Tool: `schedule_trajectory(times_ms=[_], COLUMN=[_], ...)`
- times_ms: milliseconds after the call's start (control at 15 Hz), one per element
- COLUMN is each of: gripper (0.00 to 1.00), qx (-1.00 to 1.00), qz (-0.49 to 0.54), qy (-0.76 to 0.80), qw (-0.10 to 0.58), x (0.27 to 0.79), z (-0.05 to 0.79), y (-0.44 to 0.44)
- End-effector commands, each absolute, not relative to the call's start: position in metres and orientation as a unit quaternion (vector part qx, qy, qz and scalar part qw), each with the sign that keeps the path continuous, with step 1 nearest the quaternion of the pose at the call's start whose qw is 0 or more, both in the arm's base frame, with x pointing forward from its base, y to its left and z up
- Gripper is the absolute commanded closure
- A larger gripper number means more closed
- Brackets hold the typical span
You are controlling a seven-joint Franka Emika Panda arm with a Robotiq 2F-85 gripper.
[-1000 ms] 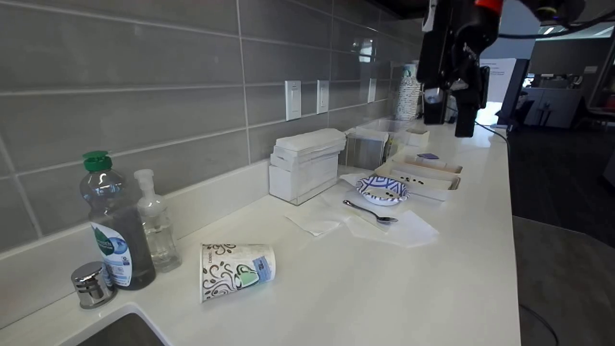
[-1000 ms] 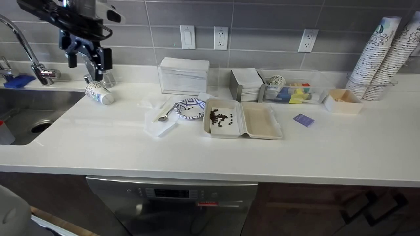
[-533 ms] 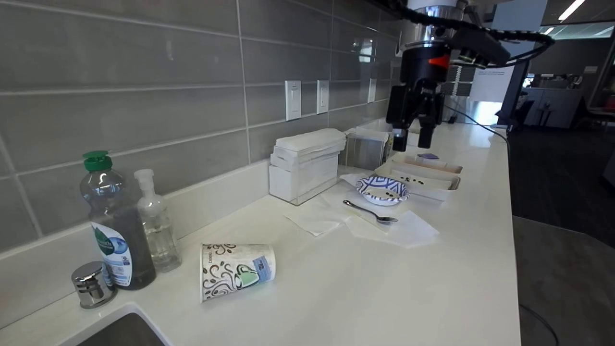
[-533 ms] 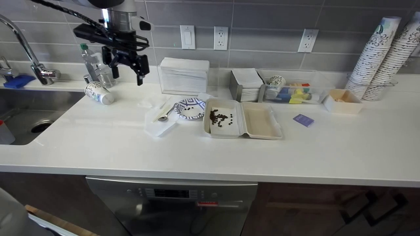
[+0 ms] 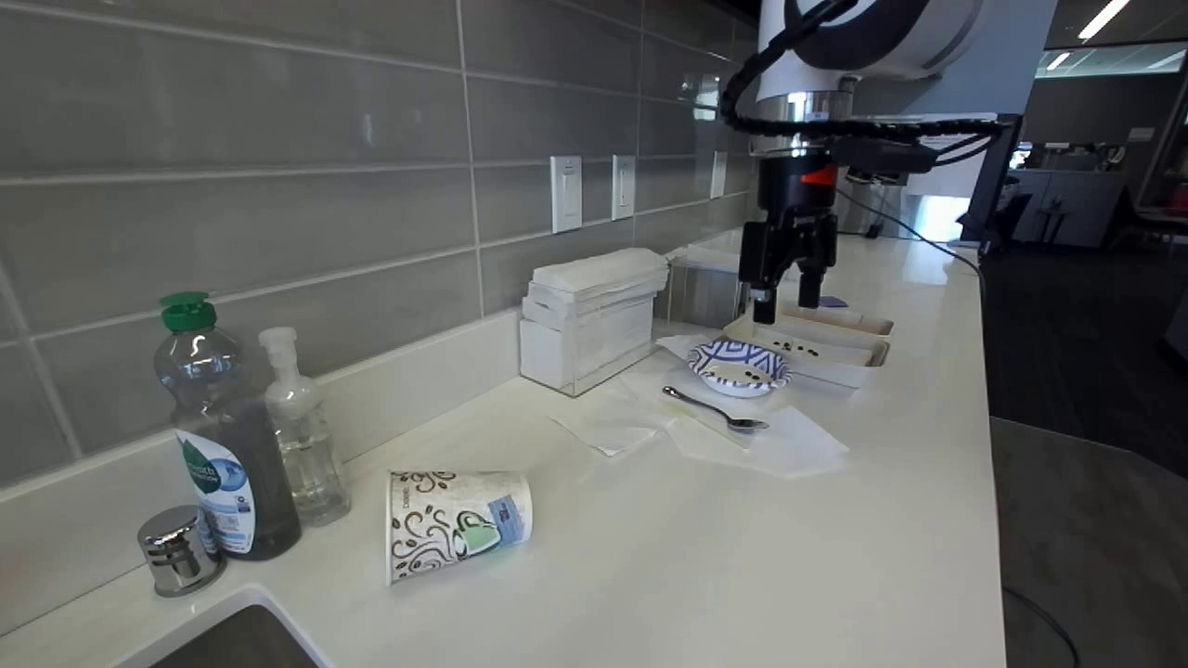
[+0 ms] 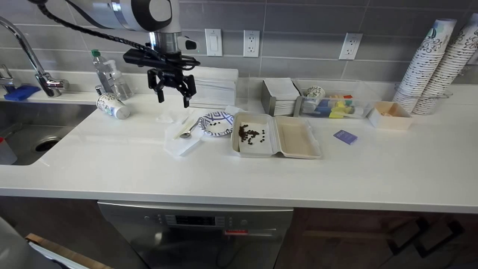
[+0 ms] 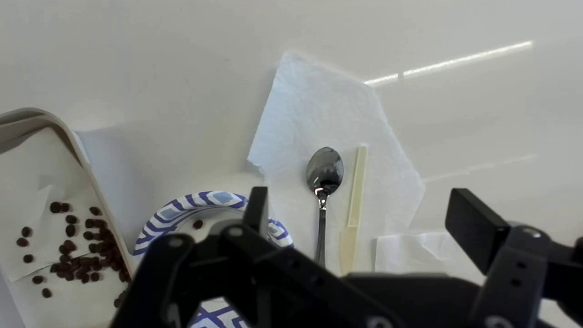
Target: Place some of the pack's contents into the paper plate using the spoon
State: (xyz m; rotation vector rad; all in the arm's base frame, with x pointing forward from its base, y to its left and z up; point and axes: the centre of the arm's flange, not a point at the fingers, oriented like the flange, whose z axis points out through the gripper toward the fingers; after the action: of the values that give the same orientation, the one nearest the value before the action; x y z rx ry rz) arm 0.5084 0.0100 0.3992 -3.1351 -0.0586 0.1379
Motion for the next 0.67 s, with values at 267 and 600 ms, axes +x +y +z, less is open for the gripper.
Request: schedule_trajectory(times_ms=[267,600], gripper=[0.0,0.0], qx=[-0.998,-0.998], qz=[0.057,0.051], qy=[-0.016,-0.025], qw=[0.002,-0.017], x=[0.518,0.52], z=[0.367,0.364], y=[0.008,0.007])
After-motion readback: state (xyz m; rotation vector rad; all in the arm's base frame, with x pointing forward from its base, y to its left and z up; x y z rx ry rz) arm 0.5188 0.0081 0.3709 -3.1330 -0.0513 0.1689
